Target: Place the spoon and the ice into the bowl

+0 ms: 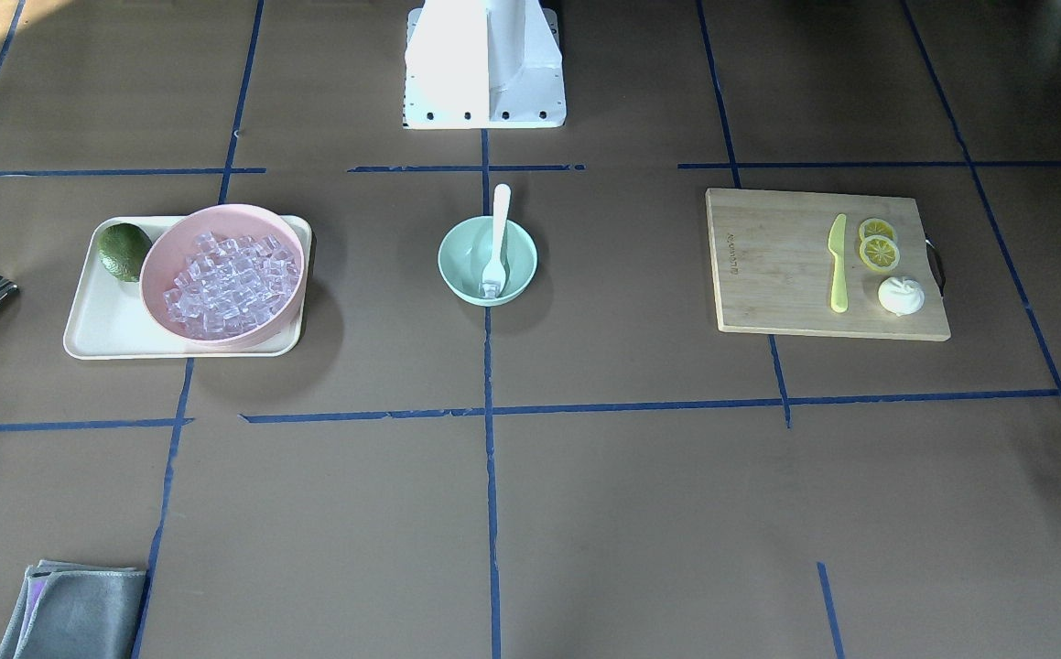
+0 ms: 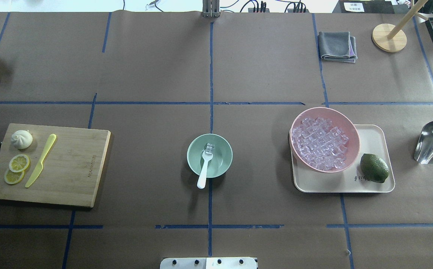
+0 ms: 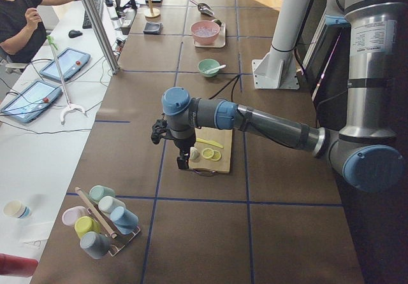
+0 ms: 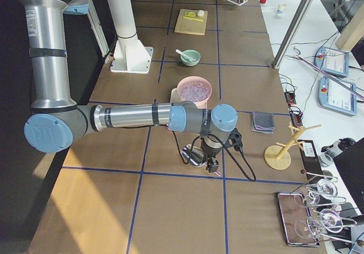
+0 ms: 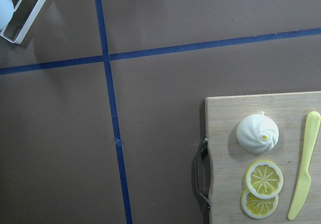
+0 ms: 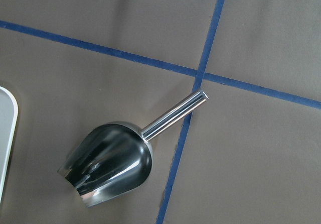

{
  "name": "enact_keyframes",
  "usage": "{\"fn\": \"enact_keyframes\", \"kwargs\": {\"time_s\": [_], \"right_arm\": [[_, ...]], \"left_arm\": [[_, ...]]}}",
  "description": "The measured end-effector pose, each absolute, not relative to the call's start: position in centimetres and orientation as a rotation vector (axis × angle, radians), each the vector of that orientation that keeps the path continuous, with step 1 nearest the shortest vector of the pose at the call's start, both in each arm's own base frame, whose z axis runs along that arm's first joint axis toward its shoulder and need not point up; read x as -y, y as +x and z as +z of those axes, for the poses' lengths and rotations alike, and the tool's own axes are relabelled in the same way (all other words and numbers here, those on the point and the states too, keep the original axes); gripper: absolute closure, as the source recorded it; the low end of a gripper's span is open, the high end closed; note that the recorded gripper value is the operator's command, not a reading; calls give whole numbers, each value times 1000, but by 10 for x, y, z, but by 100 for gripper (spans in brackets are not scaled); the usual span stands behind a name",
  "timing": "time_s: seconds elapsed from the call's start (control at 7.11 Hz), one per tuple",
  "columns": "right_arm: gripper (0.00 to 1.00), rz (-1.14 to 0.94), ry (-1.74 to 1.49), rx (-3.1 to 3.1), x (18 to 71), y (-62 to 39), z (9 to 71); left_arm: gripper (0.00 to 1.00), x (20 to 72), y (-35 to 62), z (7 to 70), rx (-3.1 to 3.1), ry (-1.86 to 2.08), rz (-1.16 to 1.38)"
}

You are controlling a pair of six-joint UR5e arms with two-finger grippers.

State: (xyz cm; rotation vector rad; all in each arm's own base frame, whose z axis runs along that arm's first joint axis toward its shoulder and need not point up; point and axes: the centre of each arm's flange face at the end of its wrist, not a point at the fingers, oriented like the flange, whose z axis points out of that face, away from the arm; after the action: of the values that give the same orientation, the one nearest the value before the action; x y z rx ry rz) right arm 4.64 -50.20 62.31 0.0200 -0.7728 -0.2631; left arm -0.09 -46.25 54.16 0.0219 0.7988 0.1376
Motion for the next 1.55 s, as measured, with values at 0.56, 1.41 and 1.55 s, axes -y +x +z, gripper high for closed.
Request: {"fn": "enact_keyframes", "kwargs": {"time_s": [0.56,1.41,1.55], "right_arm": [[0,-264,28,776,508,45,618],[0,-248,1,761,503,47,630],[0,-248,3,761,505,47,629]], "left_arm": [[0,462,-1,554,-794,35,139],[0,469,-2,558,-781,30,139],[0,468,-6,562,-780,23,127]]}}
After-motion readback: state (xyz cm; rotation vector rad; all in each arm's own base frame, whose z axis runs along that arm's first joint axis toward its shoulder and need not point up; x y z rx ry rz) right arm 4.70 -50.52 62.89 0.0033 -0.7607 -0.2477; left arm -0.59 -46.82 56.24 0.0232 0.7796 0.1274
